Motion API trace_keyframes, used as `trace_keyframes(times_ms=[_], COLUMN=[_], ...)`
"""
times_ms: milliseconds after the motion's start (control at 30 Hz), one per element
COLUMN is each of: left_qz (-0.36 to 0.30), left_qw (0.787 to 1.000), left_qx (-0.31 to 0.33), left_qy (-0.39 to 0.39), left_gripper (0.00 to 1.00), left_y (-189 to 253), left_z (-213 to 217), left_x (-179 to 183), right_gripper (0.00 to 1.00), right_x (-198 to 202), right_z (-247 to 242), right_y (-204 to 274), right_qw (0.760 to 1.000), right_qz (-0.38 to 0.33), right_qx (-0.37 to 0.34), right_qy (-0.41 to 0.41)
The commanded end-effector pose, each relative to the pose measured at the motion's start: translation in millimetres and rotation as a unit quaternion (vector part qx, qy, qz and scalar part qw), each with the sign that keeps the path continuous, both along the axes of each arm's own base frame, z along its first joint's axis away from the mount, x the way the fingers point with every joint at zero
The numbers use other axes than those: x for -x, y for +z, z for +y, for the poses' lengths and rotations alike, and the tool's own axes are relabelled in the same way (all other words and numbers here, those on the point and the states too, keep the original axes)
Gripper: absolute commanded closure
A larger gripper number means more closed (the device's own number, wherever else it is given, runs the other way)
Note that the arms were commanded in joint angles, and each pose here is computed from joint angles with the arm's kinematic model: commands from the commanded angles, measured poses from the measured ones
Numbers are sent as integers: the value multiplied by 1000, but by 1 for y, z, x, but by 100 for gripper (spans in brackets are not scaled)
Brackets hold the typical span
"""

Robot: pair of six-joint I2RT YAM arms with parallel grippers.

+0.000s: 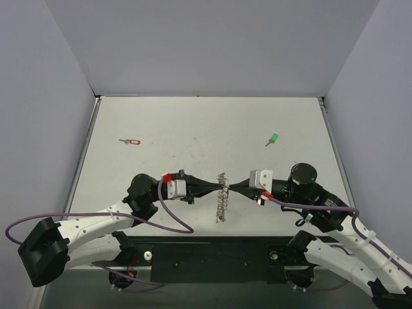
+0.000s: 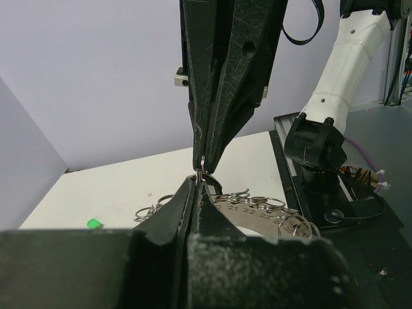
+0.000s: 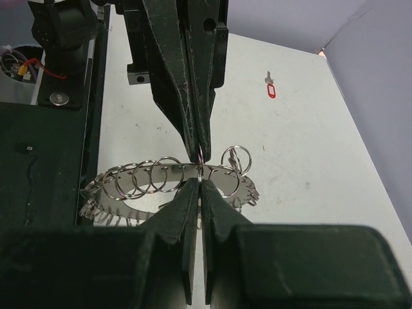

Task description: Put the keys on the keyring

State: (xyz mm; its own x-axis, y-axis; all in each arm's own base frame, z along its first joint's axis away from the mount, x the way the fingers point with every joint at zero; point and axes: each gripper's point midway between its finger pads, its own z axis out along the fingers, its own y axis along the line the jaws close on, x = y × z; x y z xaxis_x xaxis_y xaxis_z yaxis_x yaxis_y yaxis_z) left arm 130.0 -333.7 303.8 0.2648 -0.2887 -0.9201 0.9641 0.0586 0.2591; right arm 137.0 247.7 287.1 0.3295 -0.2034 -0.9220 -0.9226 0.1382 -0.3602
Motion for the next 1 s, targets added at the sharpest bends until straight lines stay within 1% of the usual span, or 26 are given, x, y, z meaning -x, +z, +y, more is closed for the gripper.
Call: trace_keyframes(times_ms=[0,967], left_qz=[-30,-35], left_qw=[999,999], left_qx=[43,39], left_qy=[2,2], left_gripper=[100,100], left_y=[26,26], left_z=[5,6], left_x=[4,2], right_gripper=[100,100], right_x=[5,-1], right_z=[1,-4], right_y=[20,27], right_qw=[1000,999], right_qz=[-17,-25], right_qx=[-22,-25], right_qy=[13,-8])
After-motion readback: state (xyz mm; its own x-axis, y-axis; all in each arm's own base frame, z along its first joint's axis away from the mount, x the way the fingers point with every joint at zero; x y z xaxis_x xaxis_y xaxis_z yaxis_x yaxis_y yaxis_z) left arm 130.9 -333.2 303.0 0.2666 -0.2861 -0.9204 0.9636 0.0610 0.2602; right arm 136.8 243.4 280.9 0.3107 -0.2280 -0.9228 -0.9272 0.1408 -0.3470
